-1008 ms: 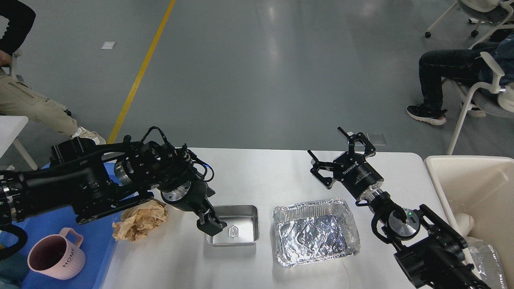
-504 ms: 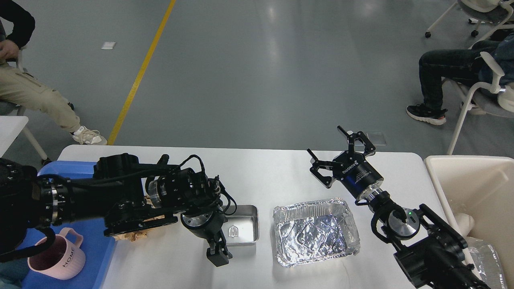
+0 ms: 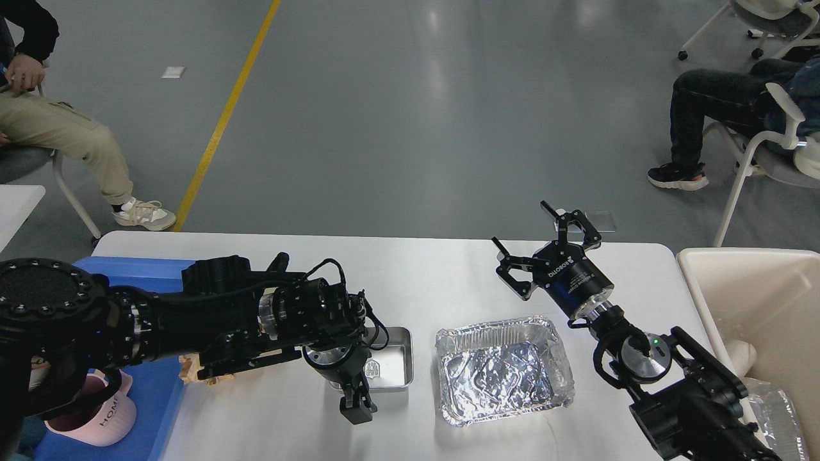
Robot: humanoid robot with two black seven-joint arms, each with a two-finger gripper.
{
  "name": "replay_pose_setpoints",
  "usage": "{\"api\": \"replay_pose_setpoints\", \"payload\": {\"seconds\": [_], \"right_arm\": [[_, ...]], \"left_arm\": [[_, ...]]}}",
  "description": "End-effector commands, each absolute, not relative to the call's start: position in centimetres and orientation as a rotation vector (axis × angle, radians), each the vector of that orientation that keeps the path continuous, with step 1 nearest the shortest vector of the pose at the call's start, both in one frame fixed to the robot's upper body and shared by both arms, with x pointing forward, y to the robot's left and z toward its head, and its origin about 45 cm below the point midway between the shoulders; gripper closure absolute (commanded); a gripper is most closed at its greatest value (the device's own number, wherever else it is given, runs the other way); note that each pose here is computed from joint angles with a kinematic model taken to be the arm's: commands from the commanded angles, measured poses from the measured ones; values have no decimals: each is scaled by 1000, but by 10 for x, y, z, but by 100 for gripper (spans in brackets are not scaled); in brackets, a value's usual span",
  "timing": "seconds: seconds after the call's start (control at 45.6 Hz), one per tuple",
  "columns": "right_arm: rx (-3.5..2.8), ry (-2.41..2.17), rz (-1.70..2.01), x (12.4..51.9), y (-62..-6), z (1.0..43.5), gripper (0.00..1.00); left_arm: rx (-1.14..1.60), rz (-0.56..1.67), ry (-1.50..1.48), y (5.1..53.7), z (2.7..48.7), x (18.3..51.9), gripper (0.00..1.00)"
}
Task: Tidy desktop
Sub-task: 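Reach the left gripper to the steel box and grasp it, then lift the steel box and lower it into the blue tray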
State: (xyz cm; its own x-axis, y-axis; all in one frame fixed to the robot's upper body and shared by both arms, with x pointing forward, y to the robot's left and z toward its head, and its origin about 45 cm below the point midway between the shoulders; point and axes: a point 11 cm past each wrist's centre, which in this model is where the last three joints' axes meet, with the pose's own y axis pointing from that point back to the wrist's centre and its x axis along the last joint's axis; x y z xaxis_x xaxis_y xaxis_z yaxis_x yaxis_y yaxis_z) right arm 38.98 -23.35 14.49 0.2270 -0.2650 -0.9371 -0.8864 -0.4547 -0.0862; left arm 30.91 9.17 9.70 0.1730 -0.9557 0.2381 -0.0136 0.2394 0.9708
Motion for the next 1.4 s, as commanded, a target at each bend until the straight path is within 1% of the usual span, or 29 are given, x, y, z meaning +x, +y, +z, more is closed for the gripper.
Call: {"api": "replay_pose_setpoints", "payload": {"seconds": [0.0, 0.066, 0.088, 0.11, 0.197, 0.372, 0.416, 0.482, 0.504, 0.548, 0.591, 0.635, 0.701, 0.745, 0.942, 1.227, 1.38], "right_arm": [[-1860, 1061, 1235, 389, -234, 144, 0], [-1858, 1059, 1234, 390, -234, 145, 0], [-1857, 1060, 1235, 389, -234, 144, 0], [-1856, 1061, 1234, 389, -234, 144, 0], [-1857, 1060, 1235, 389, -234, 144, 0], [-1858, 1059, 1234, 389, -234, 144, 0], [-1858, 1059, 1234, 389, -234, 144, 0], [-1858, 1059, 1234, 389, -234, 144, 0], [-1858, 1059, 1234, 389, -234, 144, 0], [-1861, 1060, 1234, 389, -234, 144, 0], [-1858, 1059, 1234, 389, -234, 144, 0], [-1861, 1060, 1234, 389, -234, 144, 0], [-1857, 1060, 1236, 389, -234, 144, 0], [-1857, 1064, 1237, 388, -234, 143, 0], [-1854, 1063, 1240, 387, -234, 142, 0], [-1851, 1064, 1241, 387, -234, 141, 0], [-1850, 1062, 1245, 387, -232, 141, 0]], "left_arm": [[1099, -906, -1189, 87, 95, 310, 13], [1095, -909, -1187, 86, 94, 309, 16], [1096, -910, -1187, 86, 94, 308, 17], [1098, -916, -1188, 86, 93, 308, 21], [1118, -943, -1186, 93, 89, 307, 25], [1119, -974, -1178, 98, 86, 305, 39], [1123, -984, -1187, 98, 86, 305, 45], [1128, -991, -1193, 99, 85, 306, 60], [1128, -991, -1190, 100, 85, 306, 64], [1129, -990, -1188, 100, 85, 307, 67], [1128, -993, -1183, 101, 85, 307, 73], [1128, -993, -1183, 101, 85, 307, 76], [1125, -995, -1182, 101, 85, 307, 84], [1123, -994, -1183, 100, 86, 307, 88], [1126, -995, -1182, 101, 86, 308, 99], [1109, -992, -1189, 98, 95, 313, 100], [1095, -965, -1225, 87, 121, 327, 99]]}}
